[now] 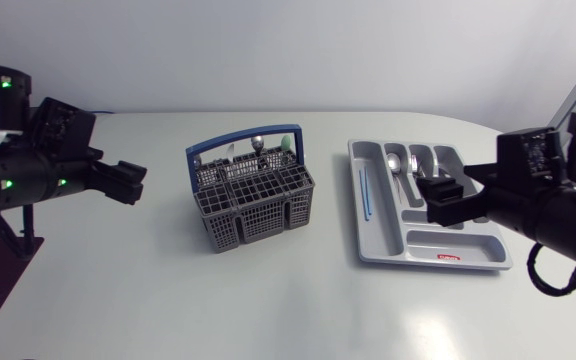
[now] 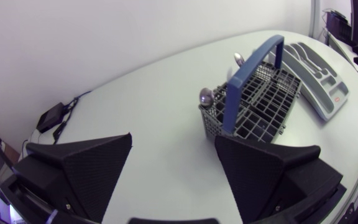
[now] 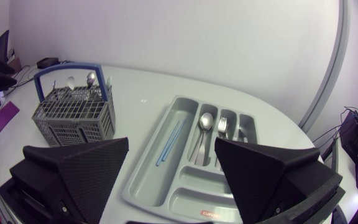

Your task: Unload the cutlery basket into the drawer organizer.

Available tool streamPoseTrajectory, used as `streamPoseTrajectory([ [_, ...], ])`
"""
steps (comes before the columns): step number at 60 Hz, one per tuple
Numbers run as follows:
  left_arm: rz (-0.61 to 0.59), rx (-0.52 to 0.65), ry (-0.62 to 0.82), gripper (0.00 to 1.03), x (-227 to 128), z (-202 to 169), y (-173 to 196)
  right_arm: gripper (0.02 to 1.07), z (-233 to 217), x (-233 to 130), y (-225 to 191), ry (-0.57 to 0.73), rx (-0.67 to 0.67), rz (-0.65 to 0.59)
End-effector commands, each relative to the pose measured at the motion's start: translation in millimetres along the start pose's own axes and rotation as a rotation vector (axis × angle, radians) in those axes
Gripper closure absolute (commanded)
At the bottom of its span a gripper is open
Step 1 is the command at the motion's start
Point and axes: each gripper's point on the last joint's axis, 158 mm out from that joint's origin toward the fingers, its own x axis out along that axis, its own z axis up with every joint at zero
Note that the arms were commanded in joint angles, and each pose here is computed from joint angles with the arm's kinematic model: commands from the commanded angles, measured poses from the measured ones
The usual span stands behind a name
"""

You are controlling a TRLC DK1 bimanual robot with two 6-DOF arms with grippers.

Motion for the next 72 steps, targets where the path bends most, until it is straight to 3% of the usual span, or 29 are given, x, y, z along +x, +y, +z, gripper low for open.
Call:
streamPoseTrajectory([
  [1, -0.077, 0.056, 0.034, 0.12, 13, 7, -7, 0.09, -1, 11, 14, 0.064, -0.003, 0.037],
  [11, -0.306, 0.055, 0.038, 0.13, 23, 14, -29, 0.10, -11, 29, 32, 0.207, -0.038, 0.125],
  [17, -0.392, 0.047, 0.021, 0.29, 28, 19, -33, 0.15, -7, 30, 48, 0.146, -0.013, 0.237],
  [23, -0.458, 0.041, 0.001, 0.55, 32, 22, -35, 0.34, 0, 34, 53, 0.137, -0.010, 0.279],
  [24, -0.465, 0.045, 0.003, 0.59, 34, 22, -35, 0.42, -1, 35, 56, 0.141, -0.019, 0.294],
  [27, -0.474, 0.063, 0.003, 0.63, 37, 21, -37, 0.61, -1, 38, 63, 0.141, -0.022, 0.326],
  [29, -0.492, 0.072, 0.002, 0.66, 39, 20, -40, 0.80, 0, 42, 67, 0.136, -0.018, 0.353],
  [34, -0.512, 0.098, -0.009, 0.70, 46, 20, -44, 0.91, -5, 52, 72, 0.155, -0.010, 0.385],
  [44, -0.495, 0.107, -0.046, 0.71, 71, 31, -40, 0.99, -25, 78, 92, 0.231, -0.044, 0.426],
  [57, -0.494, 0.090, -0.032, 0.72, 106, 32, -33, 0.99, -37, 104, 128, 0.294, -0.088, 0.497],
  [72, -0.564, 0.086, -0.052, 0.72, 114, 33, -46, 0.98, -42, 130, 165, 0.323, -0.131, 0.545],
])
